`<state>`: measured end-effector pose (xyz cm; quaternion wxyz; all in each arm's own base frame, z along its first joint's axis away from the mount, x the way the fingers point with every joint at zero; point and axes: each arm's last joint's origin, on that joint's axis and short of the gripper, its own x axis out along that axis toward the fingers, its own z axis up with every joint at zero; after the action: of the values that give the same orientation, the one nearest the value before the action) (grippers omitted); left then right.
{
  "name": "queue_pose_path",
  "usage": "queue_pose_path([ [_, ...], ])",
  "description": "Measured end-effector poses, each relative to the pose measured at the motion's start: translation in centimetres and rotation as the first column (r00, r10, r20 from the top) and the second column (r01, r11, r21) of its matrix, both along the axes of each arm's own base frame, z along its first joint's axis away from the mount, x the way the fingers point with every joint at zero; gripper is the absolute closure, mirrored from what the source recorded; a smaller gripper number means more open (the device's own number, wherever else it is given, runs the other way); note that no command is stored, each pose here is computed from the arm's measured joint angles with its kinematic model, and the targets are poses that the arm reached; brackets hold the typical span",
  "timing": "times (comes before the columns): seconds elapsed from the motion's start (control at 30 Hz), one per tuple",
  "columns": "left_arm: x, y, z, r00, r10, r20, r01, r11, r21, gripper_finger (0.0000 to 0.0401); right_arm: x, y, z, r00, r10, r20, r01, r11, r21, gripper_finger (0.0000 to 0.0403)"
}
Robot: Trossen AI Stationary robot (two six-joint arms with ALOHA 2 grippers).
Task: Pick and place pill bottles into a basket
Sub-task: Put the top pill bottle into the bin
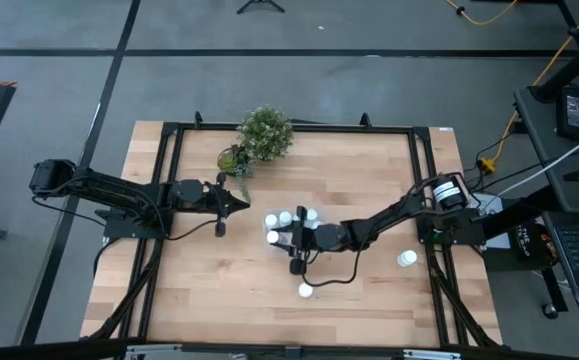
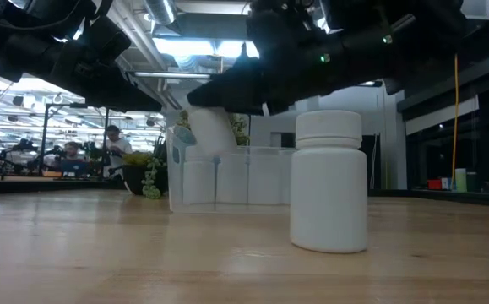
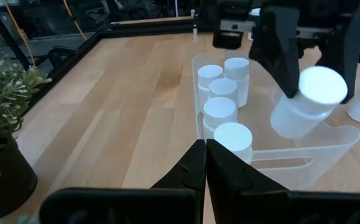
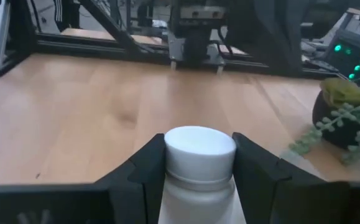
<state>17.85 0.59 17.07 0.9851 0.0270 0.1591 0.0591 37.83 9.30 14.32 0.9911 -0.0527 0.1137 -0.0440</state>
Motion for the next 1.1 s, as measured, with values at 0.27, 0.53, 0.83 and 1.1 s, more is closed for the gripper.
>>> queue_pose_path([
  [0.27,0.0,0.0,0.0,1.000,0.000,-0.001,0.000,1.000,0.000,0.0395,0.4,0.0,-1.6,1.000,-0.017,0.023,0.017,1.000,-0.001,0.0255],
  [0.53,0.0,0.0,0.0,1.000,0.000,0.000,0.000,1.000,0.000,0.0395,0.6,0.1,-2.9,0.999,-0.015,0.038,0.015,1.000,0.005,0.0255],
  [0.83,0.0,0.0,0.0,1.000,0.000,0.000,0.000,1.000,0.000,0.0395,0.8,0.1,-4.4,0.996,-0.016,0.083,0.015,1.000,0.018,0.0255],
  [1.1,0.0,0.0,0.0,1.000,0.000,0.000,0.000,1.000,0.000,0.0395,0.8,0.1,-4.6,0.996,-0.012,0.092,0.012,1.000,0.003,0.0255],
])
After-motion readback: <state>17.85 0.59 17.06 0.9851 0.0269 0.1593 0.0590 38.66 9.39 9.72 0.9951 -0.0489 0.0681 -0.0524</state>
